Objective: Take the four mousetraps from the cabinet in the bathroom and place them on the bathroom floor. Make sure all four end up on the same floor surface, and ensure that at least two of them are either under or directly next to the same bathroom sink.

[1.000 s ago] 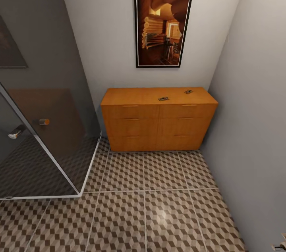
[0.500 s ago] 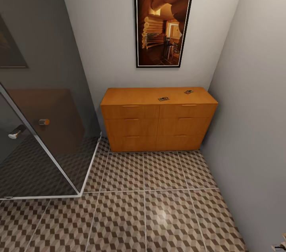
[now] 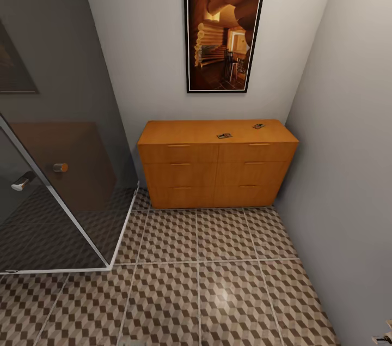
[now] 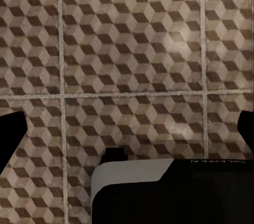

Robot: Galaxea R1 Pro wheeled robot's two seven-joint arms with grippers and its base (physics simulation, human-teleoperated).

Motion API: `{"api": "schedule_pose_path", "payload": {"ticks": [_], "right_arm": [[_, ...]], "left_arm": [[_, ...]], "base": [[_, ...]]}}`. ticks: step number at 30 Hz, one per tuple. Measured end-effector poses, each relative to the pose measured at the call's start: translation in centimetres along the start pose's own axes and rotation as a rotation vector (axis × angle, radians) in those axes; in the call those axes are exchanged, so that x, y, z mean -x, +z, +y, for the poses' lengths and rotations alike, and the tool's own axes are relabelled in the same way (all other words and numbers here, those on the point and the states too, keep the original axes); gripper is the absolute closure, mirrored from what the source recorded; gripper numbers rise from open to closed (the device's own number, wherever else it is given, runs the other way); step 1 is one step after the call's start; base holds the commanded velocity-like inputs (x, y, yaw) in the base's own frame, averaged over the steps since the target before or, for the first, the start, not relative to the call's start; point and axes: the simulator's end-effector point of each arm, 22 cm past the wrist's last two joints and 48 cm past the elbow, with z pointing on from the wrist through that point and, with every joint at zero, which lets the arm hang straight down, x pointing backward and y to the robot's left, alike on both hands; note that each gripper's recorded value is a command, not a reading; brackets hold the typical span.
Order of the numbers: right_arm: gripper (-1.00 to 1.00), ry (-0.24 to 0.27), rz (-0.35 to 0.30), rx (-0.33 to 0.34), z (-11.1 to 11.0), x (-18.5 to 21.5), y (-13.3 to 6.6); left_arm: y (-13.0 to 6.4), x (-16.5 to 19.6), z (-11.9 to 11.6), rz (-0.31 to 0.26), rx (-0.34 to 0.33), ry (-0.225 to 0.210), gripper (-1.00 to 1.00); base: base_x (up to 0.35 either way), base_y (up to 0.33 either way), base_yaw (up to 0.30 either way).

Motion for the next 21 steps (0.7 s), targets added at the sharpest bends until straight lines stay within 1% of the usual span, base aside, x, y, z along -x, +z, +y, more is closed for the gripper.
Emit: {"api": "schedule_pose_path", "payload": {"ticks": [6,15,21], "right_arm": [[-1.0,-0.002,0.001,0.0,-0.1,0.0,0.0],[-1.0,-0.001,0.001,0.0,0.0,0.0,0.0],[-1.0,-0.002,0.002,0.0,0.0,-0.1,0.0]], "left_arm": [[-0.1,2.7,-1.1,-0.051,-0.017,-0.006,-1.0],[-0.2,4.6,-1.4,-0.112,-0.024,-0.016,-1.0],[-0.3,5.0,-1.5,-0.127,-0.026,-0.019,-1.0]], "base": [[0.0,0.0,0.0],[0.006,0.001,0.0],[0.164,0.066,0.0]]}}
